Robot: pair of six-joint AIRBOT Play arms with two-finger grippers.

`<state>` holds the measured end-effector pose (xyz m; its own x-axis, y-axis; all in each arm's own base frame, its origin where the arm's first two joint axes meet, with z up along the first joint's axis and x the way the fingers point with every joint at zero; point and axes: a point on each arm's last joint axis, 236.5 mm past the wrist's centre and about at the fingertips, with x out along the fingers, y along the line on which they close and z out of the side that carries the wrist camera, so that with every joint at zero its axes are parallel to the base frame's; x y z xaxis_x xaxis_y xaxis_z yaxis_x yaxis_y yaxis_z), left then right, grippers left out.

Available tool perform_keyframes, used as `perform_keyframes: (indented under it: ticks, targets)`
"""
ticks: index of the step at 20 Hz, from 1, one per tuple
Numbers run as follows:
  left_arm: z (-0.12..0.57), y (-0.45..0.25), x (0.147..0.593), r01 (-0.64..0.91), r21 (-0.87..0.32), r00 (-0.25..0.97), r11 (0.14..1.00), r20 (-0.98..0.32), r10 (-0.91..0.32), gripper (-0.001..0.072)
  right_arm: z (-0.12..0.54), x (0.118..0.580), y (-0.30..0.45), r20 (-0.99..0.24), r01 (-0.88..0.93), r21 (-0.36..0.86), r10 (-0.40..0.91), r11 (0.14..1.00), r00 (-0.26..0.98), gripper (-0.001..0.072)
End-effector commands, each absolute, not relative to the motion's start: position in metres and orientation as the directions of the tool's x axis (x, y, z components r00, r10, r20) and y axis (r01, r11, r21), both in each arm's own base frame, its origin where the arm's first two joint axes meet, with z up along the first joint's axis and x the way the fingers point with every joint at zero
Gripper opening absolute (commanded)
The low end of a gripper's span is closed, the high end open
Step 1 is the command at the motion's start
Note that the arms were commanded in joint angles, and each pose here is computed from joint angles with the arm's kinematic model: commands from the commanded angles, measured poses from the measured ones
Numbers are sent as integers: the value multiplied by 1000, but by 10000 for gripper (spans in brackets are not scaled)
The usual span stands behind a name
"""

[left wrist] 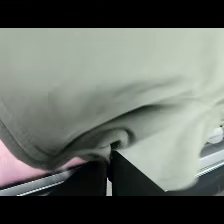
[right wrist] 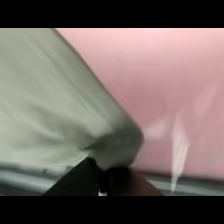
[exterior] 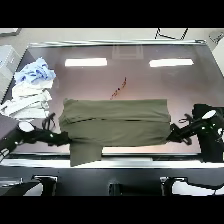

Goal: Fold the clothes and pants, and hang the long-sleeved shirts on hangers.

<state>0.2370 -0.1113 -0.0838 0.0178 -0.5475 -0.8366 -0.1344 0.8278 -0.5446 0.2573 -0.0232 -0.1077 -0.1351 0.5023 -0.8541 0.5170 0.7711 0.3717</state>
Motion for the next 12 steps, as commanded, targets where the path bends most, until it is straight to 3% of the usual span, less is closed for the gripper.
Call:
perform_keyframes:
  ticks: [1, 4, 6, 8, 12]
  targets:
    - [-38, -87, 278, -14, -485, 86, 874, -872, -482, 22, -66, 304, -27, -854, 472, 448, 519, 759, -24, 34]
    - [19, -73, 358, 27, -454, 329, 891, -837, -437, 22, -29, 375, -32, -894, 377, 447, 419, 811, 158, 35]
    - [35, -73, 400, 53, -442, 393, 895, -815, -426, 22, -22, 417, -35, -909, 355, 406, 333, 842, 250, 36]
    - [24, -78, 428, 61, -448, 368, 892, -821, -438, 24, -32, 441, -34, -913, 374, 395, 313, 839, 263, 36]
    - [-40, -91, 448, -4, -500, 189, 866, -851, -491, 24, -58, 463, -18, -896, 385, 437, 358, 813, 261, 37]
